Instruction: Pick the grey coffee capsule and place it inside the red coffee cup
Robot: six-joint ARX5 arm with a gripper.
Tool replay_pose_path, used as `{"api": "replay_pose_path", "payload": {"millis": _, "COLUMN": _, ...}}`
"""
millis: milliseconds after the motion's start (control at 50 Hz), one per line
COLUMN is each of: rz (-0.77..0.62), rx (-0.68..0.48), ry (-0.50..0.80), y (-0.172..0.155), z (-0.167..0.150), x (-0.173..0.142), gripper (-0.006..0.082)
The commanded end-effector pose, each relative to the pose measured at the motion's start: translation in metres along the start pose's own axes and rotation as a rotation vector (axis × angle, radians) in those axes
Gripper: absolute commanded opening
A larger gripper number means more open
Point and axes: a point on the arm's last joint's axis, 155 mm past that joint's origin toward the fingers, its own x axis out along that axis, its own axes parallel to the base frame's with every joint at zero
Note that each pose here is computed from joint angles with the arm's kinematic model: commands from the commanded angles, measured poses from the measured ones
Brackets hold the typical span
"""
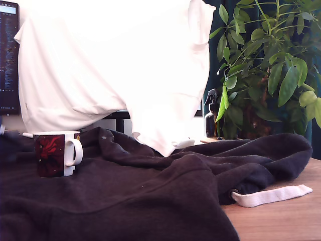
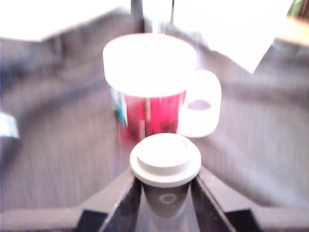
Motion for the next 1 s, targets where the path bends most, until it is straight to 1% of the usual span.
{"api": "replay_pose_path", "payload": {"millis": 0, "rz": -0.005, "rx": 0.014, "ry": -0.059, "y": -0.001, "z": 0.017, "x": 0.003, "gripper": 0.0111}}
{"api": "replay_pose_path", "payload": {"millis": 140, "rz": -0.010, "rx": 0.024, "ry": -0.125, "y": -0.002, "z": 0.043, "x": 0.012, "gripper": 0.0111}}
{"api": "replay_pose_path", "payload": {"millis": 400, "rz": -0.010, "rx": 0.022, "ry": -0.114, "y": 0.001, "z": 0.064, "x": 0.044, "gripper": 0.0111}}
{"api": "replay_pose_path", "payload": {"millis": 660, "rz": -0.009, "rx": 0.014, "ry": -0.059, "y": 0.006, "z": 0.059, "x": 0.080, "gripper": 0.0112}}
{"api": "replay_pose_path", "payload": {"millis": 820, "rz": -0.009, "rx": 0.011, "ry": -0.036, "y": 0.007, "z": 0.055, "x": 0.085, "gripper": 0.0121}}
{"api": "replay_pose_path", "payload": {"millis": 860, "rz": -0.008, "rx": 0.010, "ry": -0.032, "y": 0.007, "z": 0.054, "x": 0.085, "gripper": 0.0147}}
{"api": "replay_pose_path", "payload": {"millis": 900, "rz": -0.008, "rx": 0.009, "ry": -0.025, "y": 0.007, "z": 0.052, "x": 0.085, "gripper": 0.0196}}
{"api": "replay_pose_path", "payload": {"millis": 920, "rz": -0.008, "rx": 0.009, "ry": -0.024, "y": 0.007, "z": 0.052, "x": 0.085, "gripper": 0.0232}}
{"api": "replay_pose_path", "payload": {"millis": 980, "rz": -0.022, "rx": 0.011, "ry": -0.023, "y": 0.005, "z": 0.052, "x": 0.085, "gripper": 0.0406}}
